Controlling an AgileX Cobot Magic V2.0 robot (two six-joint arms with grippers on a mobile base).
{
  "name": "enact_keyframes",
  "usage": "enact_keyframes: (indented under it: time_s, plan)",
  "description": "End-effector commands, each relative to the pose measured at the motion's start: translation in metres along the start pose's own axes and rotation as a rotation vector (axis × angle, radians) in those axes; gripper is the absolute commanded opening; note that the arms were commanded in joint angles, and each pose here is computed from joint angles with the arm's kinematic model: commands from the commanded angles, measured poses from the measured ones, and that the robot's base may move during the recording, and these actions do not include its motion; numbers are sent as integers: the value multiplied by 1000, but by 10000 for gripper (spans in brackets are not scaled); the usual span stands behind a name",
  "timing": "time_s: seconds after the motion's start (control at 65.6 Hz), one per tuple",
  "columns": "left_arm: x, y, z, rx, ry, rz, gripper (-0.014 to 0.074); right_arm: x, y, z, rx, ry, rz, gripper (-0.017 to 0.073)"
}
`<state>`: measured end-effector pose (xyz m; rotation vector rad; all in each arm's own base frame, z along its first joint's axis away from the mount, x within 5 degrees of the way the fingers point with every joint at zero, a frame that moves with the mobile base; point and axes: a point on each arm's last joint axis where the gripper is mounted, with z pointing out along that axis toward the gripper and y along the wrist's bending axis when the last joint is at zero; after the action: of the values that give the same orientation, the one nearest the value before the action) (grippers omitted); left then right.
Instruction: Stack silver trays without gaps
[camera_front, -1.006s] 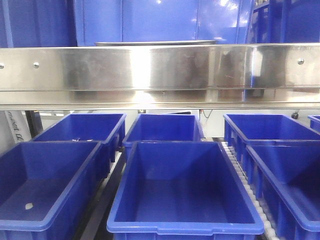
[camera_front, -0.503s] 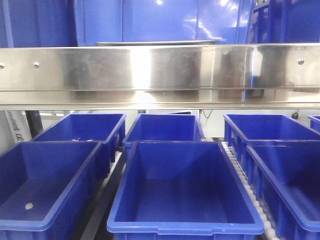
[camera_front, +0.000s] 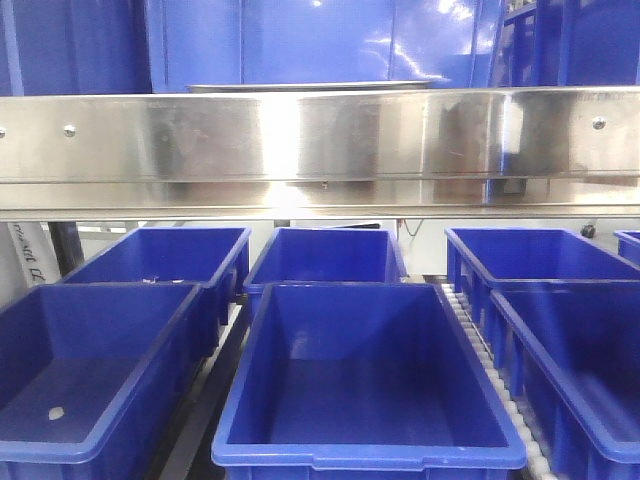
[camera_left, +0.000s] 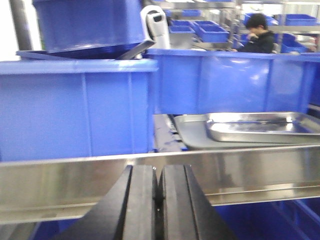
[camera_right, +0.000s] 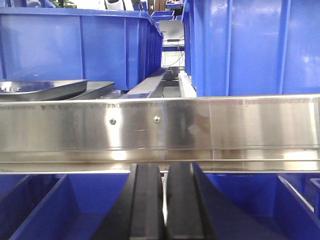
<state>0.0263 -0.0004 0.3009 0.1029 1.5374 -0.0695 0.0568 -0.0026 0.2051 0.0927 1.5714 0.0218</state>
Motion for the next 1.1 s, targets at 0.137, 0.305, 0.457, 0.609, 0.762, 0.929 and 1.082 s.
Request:
enact_keyframes:
  time_s: [0.137,0.305,0.457,0.609,0.762,0.929,1.082]
  plan:
    - [52,-2,17,-78,27,-68,-15,-1,0,0,2,-18,-10,-17]
    - [76,1,23,-110,52,-57,-15,-1,0,0,2,-18,-10,-17]
    - [91,2,27,-123,-35,-29,-15,-1,0,0,2,-18,-10,-17]
    - [91,0,27,-81,-26,-1,-15,-1,0,0,2,-18,-10,-17]
    - [91,-3,27,-23,-27,0,-15,-1,0,0,2,-18,-10,-17]
    - [91,-3,27,-23,-27,0,-15,-1,0,0,2,-18,-10,-17]
    - [91,-3,27,-23,-27,0,-15,-1,0,0,2,-18,-10,-17]
